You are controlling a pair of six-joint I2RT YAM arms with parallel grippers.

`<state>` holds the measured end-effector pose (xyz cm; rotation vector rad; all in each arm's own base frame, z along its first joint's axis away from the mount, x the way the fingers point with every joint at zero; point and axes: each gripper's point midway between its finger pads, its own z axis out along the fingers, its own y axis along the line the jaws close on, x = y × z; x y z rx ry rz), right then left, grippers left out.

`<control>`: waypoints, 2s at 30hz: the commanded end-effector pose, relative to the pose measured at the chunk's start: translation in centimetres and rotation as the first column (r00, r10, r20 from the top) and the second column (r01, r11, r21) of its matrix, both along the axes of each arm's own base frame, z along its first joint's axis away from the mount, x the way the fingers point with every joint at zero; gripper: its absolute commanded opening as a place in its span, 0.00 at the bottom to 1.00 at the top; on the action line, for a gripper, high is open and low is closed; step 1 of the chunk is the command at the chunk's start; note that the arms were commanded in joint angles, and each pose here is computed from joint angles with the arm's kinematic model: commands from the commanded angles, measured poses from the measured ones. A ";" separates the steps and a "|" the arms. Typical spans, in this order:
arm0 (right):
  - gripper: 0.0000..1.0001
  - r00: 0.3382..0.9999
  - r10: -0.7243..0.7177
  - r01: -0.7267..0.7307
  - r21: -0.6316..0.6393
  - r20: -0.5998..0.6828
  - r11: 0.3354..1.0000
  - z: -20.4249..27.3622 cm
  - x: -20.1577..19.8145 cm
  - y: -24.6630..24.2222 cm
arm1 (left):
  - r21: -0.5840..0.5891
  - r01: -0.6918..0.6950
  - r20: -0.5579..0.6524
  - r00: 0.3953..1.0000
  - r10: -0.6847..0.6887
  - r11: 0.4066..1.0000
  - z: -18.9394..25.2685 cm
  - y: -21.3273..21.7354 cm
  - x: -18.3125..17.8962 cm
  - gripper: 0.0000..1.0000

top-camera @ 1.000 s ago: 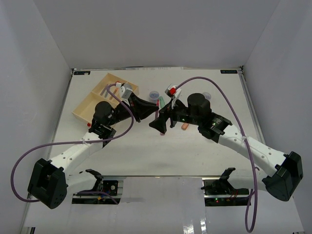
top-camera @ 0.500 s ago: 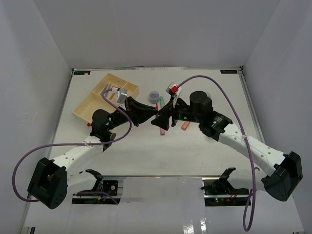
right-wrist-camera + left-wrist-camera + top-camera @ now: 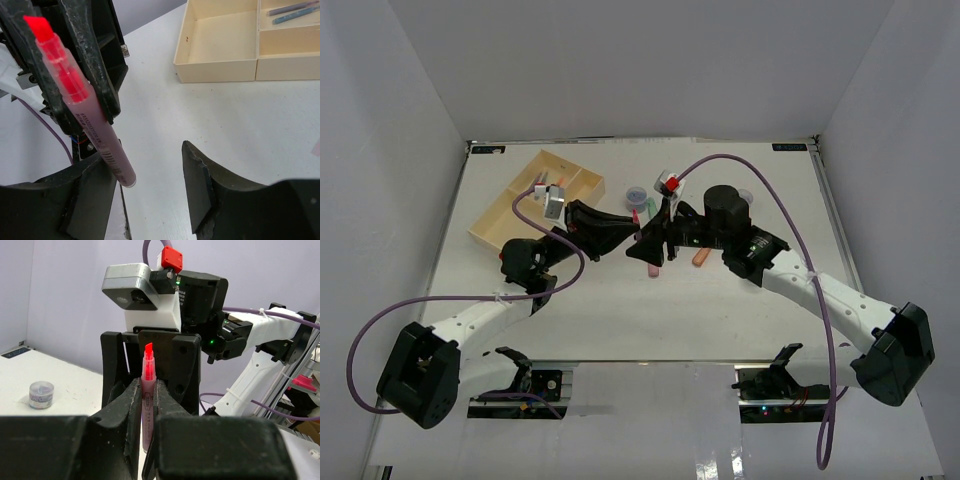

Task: Sort the stationery into containers
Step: Pick up the pen from the center of the board.

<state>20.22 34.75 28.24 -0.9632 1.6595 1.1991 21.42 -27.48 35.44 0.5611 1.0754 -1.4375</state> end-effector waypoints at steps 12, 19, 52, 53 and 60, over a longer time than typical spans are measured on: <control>0.54 0.994 0.054 -0.063 0.095 0.094 0.993 4.6 -0.3 0.7 | -0.062 0.020 0.032 0.999 -0.018 0.998 0.6 0.5 -1.0 0.00; 0.51 0.992 0.068 -0.078 0.102 0.106 0.992 5.2 -0.4 0.8 | -0.068 0.027 0.038 0.999 -0.024 0.997 0.6 0.5 -1.2 0.00; 0.08 0.996 -0.032 0.032 0.007 0.082 0.999 1.3 1.0 -2.9 | 0.060 -0.061 -0.003 0.998 0.061 0.996 -2.1 0.6 -0.1 0.57; 0.08 0.995 -0.043 0.043 -0.001 0.085 0.999 1.1 1.0 -3.2 | 0.061 -0.079 0.011 0.997 0.078 0.995 -1.3 0.8 0.0 0.67; 0.08 0.990 -0.121 0.128 -0.113 0.066 0.985 -1.8 2.2 -5.9 | 0.283 -0.258 -0.081 0.953 0.291 0.924 -3.2 1.5 4.3 0.98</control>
